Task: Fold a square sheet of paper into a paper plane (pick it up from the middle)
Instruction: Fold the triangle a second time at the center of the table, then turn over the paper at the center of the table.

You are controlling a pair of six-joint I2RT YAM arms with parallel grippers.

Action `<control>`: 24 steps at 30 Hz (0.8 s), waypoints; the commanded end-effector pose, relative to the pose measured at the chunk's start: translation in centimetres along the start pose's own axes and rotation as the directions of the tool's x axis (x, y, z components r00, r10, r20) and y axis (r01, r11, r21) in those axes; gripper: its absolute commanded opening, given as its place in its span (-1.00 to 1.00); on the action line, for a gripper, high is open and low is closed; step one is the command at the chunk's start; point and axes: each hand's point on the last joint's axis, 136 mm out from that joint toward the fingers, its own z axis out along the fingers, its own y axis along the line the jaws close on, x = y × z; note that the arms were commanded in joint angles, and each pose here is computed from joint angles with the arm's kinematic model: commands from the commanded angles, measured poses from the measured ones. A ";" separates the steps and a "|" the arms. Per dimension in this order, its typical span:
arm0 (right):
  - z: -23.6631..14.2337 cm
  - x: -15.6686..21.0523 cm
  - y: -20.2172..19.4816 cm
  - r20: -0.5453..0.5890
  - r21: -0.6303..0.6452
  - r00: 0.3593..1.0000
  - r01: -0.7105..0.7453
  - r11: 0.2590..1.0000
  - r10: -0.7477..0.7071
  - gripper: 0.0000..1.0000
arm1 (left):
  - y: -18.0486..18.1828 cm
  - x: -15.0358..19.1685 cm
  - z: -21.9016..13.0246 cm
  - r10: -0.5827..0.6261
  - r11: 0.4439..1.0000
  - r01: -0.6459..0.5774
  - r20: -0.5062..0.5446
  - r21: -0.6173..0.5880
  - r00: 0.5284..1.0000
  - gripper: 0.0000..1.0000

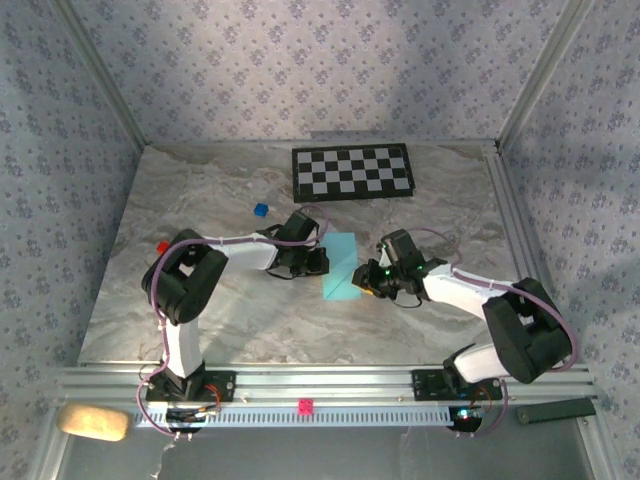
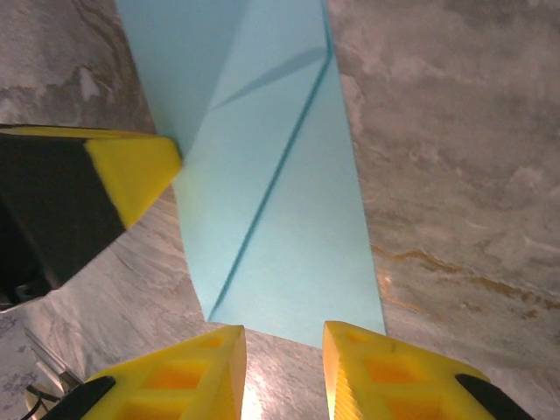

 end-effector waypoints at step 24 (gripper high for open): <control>2.7 -1.0 2.3 -0.042 -0.057 0.998 -0.056 0.997 0.054 -0.19 | 2.4 2.6 0.9 0.003 0.998 -0.007 -0.079 -0.058 0.997 -0.87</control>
